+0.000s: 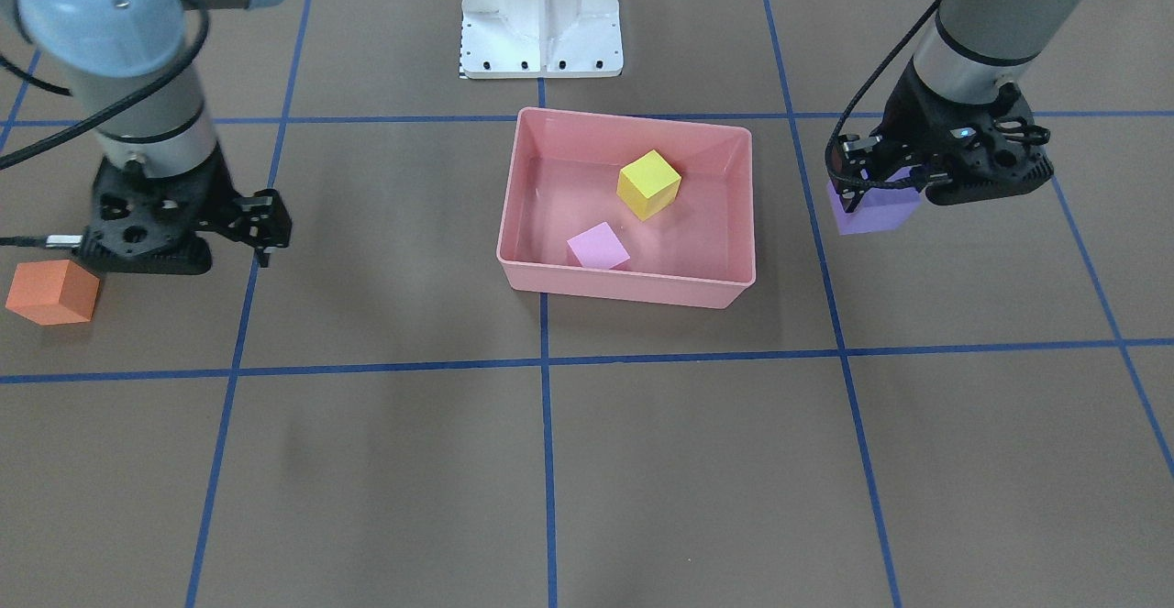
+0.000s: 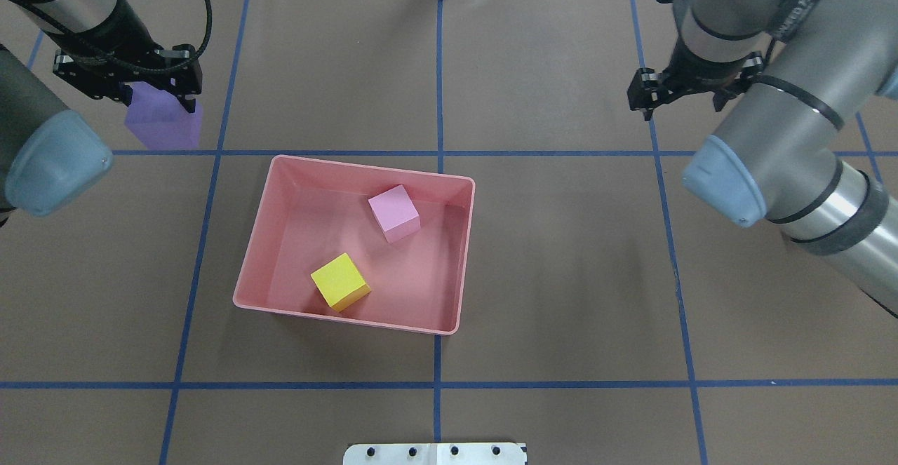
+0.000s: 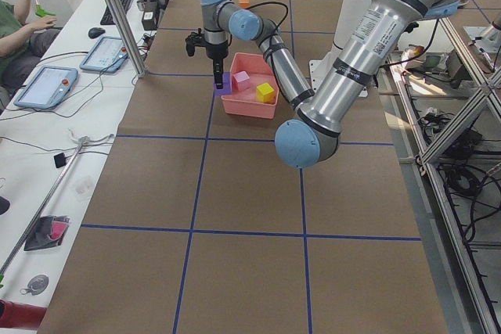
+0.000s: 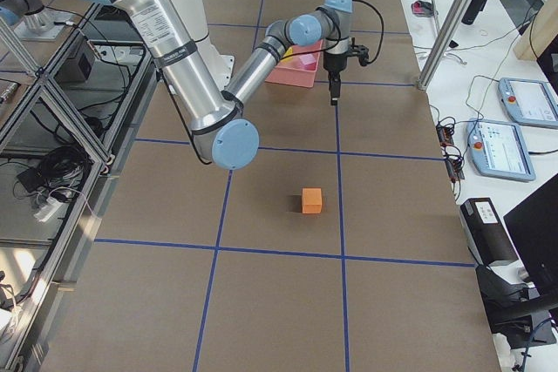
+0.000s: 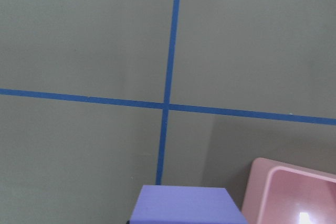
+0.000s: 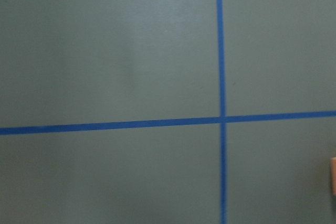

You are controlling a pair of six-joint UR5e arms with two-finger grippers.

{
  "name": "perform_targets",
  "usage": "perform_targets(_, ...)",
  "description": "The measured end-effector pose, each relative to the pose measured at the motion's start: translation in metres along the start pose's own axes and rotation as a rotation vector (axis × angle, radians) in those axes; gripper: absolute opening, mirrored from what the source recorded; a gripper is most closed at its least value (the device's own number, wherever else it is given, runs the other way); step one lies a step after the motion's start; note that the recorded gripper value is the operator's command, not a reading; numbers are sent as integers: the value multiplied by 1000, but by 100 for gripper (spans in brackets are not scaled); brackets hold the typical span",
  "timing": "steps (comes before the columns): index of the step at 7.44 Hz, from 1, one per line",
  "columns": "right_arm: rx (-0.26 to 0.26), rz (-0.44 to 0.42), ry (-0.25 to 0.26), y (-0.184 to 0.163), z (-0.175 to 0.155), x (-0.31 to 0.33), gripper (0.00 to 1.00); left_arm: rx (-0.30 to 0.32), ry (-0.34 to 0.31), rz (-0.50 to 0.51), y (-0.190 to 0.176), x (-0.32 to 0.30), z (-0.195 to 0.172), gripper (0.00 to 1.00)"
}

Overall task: Place blocks into pink bin with both arms
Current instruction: 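Lower purple cube into bin with left gripper while right gripper grasps orange cube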

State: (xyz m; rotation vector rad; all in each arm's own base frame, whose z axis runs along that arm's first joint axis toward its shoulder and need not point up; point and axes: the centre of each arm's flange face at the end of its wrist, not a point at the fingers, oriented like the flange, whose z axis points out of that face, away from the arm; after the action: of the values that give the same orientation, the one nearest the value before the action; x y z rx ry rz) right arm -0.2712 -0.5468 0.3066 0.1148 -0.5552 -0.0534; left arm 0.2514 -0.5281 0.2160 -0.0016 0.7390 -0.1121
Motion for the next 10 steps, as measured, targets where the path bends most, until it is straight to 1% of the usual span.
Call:
perform_targets(1,3,-75,-8,-1,24,47,99,-12,15,3,3,14,-8,0)
perform_targets(2,-12,-135,-29,-3,45,82,99,-23,25,10,9,27,-10,0)
perform_targets(3,-29,-158,-51,-2,63,110,100,-36,31,4,20,43,-5,0)
perform_targets(4,-36,-161,-61,7,80,134,100,-48,32,-11,39,68,3,0)
perform_targets(5,-30,-159,-71,20,96,157,99,-50,20,-17,62,96,16,0)
perform_targets(6,-23,-156,-91,33,107,177,99,-44,1,-10,85,118,30,0)
perform_targets(7,-28,-151,-115,47,116,193,100,-36,-13,4,101,130,40,0)
perform_targets(9,-23,-152,-139,68,141,219,100,-32,-24,17,112,139,47,0)
perform_targets(10,-22,-152,-144,72,157,229,99,-33,-25,19,114,140,49,0)
